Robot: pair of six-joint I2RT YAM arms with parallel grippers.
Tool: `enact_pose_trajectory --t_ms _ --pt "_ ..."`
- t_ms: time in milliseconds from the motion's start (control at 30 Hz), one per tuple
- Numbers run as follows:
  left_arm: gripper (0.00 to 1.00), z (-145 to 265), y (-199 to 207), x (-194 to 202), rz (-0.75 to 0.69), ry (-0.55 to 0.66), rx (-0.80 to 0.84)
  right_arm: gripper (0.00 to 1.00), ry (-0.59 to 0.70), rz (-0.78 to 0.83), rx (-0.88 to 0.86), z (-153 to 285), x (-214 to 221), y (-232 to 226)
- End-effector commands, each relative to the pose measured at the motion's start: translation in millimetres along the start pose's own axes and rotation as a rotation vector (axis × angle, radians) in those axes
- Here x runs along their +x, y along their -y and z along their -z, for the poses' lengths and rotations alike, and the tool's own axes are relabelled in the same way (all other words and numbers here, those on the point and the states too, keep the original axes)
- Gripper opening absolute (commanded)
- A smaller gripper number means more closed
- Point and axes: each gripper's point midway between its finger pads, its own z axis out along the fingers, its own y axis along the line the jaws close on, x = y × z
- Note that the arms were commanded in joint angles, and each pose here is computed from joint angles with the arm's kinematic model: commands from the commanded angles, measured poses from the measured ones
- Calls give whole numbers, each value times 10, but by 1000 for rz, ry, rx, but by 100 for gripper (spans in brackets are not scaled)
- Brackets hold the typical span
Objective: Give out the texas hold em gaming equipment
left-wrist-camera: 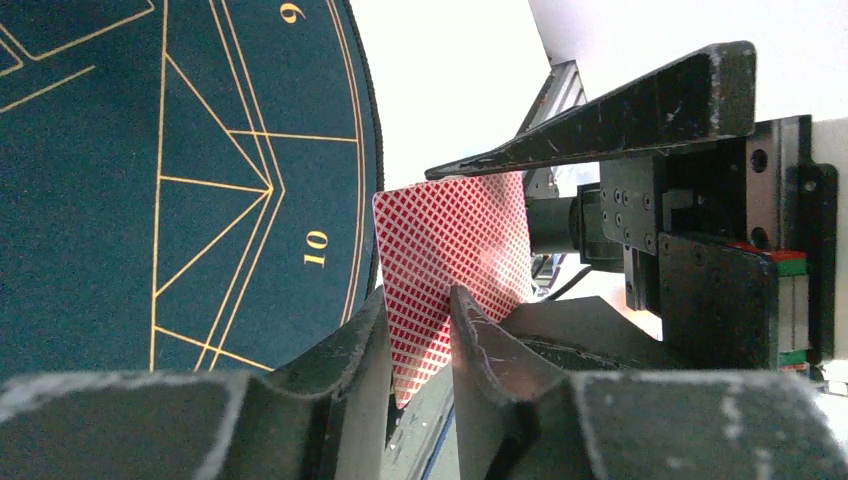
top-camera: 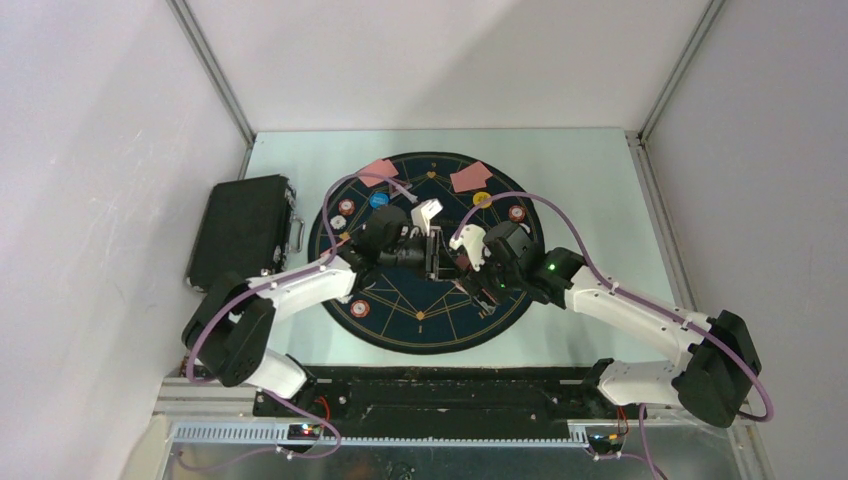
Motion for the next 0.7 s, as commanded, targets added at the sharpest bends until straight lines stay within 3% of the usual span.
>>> enact_pose_trajectory --t_ms 0,200,333,667 --pt "27 90 -91 -40 -29 26 -58 0 133 3 14 158 -376 13" --pt "15 168 -92 -53 -43 38 -94 0 127 -3 22 148 -363 34" --pt "1 243 -149 -109 -66 70 -155 0 117 -10 30 135 -341 50" --pt "0 497 -210 -158 -86 122 -226 0 109 -23 36 124 -323 75"
